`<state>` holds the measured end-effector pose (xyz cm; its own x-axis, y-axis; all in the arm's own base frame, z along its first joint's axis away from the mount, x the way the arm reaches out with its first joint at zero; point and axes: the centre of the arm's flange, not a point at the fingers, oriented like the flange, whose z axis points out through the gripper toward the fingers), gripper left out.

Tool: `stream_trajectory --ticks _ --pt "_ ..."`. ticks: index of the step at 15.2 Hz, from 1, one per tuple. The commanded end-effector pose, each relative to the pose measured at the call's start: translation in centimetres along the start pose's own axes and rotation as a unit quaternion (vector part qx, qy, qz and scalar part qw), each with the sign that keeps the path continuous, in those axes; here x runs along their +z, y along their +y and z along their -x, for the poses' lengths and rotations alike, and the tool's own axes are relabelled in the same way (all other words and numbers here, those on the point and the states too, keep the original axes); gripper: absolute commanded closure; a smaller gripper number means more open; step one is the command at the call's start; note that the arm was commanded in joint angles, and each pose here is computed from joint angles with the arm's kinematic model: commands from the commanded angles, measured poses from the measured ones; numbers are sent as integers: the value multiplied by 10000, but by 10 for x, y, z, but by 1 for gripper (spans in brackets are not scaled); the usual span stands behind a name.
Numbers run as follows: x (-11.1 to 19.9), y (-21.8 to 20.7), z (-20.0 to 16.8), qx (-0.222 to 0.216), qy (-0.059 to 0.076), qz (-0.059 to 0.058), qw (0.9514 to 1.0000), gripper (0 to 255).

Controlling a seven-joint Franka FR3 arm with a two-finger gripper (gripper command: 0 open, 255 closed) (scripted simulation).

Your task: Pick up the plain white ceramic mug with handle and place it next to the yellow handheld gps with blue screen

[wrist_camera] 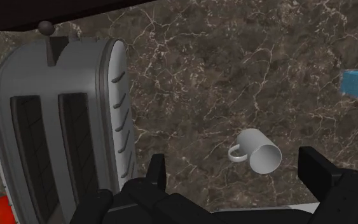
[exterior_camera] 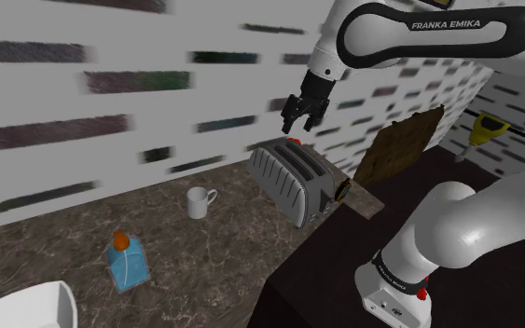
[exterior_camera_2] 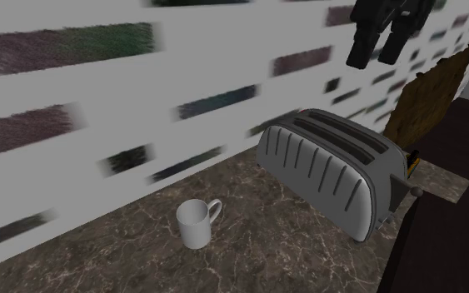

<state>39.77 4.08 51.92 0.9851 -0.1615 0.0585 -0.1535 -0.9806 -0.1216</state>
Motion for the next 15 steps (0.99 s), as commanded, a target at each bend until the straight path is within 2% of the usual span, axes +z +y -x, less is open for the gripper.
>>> stream_trajectory --ticks 1,15 --pt "20 -13 -16 -63 -64 43 10000 0" --pt "168 -97 -115 -483 -530 353 9968 0"
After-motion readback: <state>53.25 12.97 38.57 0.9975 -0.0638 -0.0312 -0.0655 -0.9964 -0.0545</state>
